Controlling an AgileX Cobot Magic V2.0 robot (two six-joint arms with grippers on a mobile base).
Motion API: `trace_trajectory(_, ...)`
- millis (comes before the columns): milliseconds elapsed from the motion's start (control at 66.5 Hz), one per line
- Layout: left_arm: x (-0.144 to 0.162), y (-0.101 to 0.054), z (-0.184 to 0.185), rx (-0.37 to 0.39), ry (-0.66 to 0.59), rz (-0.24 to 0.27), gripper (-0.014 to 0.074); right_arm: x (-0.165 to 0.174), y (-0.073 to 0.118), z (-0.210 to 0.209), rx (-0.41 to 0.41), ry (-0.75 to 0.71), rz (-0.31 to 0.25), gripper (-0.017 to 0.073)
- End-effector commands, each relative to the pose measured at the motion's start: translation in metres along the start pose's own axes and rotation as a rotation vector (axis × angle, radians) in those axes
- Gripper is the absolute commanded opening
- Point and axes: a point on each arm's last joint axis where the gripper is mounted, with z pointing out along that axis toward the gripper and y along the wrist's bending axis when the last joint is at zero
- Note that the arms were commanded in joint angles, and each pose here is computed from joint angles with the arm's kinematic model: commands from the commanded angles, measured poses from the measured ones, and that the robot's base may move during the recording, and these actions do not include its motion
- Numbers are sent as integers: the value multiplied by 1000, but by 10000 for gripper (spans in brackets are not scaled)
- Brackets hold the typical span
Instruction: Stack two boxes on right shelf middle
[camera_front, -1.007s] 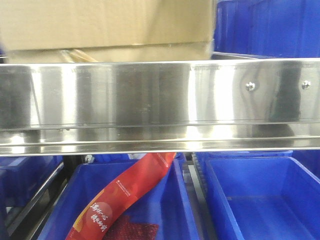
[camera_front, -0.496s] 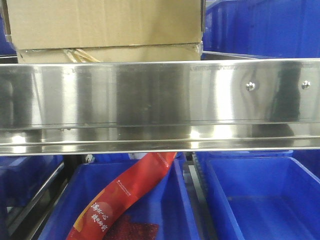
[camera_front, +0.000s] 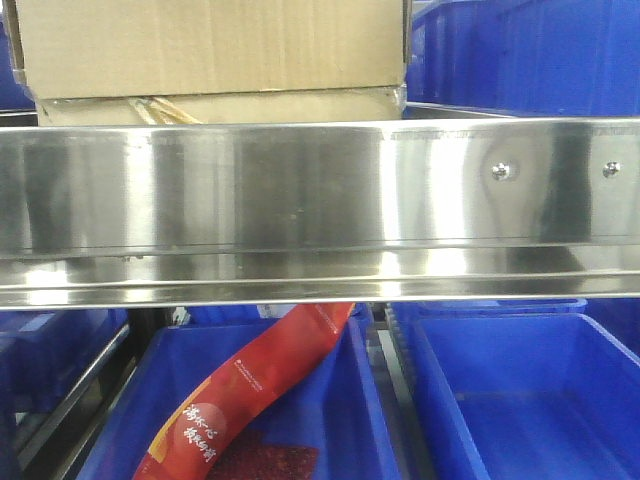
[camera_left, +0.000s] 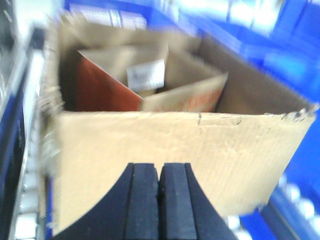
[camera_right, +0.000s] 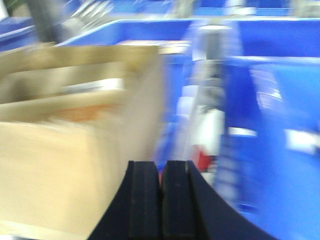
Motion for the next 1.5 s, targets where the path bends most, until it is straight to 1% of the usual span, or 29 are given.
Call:
trace_trajectory(0,10,2,-13,22,-93,-15,-111,8,-12,-19,11,-85,-4,-165)
trace_trajectory(105,30,8,-27,29,-144,-16,-111,31,-20,-40,7,-129,-3,-165)
trace_trajectory(195,49,13,-36,26,-139,-16,-111,52,-22,-57,-13,-153,-5,-165)
trace_trajectory(316,63,16,-49,28,-146,-16,-111,74,-26,-78,-23,-181,-5,-165)
trace_trajectory(421,66,17,-59,33,-165,-16,-111,85,-28,-96,-25,-214,-4,-165)
trace_trajectory(541,64,16,-64,41,-196,-15,-111,86,-29,-110,-29,-261,-1,-165)
trace_trajectory(707,64,16,-65,41,-197,-15,-111,82,-28,-121,-42,-314,0,-165)
trace_trajectory(1007,64,16,-65,41,-197,-15,-111,83,-28,-121,-40,-311,0,-165)
trace_trajectory(1052,64,16,-65,41,-197,-15,-111,85,-30,-120,-22,-281,2,-165)
trace_trajectory(1082,64,16,-65,41,-197,-15,-111,88,-31,-120,-13,-255,19,-165)
trace_trajectory(1097,64,16,-65,41,-197,-15,-111,90,-31,-119,-12,-247,18,-165)
trace_trajectory(1113,64,16,-65,41,-197,-15,-111,92,-32,-119,-10,-244,7,-165)
trace_trajectory(1143,64,16,-65,41,-197,-15,-111,96,-32,-120,-3,-244,-47,-165)
trace_trajectory(1188,64,16,-65,41,-197,-15,-111,104,-33,-122,-2,-244,-100,-165)
trace_trajectory(1248,64,16,-65,41,-197,-15,-111,115,-35,-127,14,-260,-138,-165)
trace_trajectory(1293,64,16,-65,41,-197,-15,-111,123,-38,-129,47,-292,-184,-165)
trace_trajectory(1323,64,16,-65,41,-197,-15,-111,128,-40,-130,66,-311,-205,-165)
trace_trajectory(1368,64,16,-65,41,-197,-15,-111,138,-43,-130,94,-342,-209,-165)
trace_trajectory(1428,64,16,-65,41,-197,-15,-111,152,-47,-130,135,-383,-194,-165)
trace_trajectory(1488,64,16,-65,41,-197,-15,-111,170,-51,-129,156,-365,-189,-165)
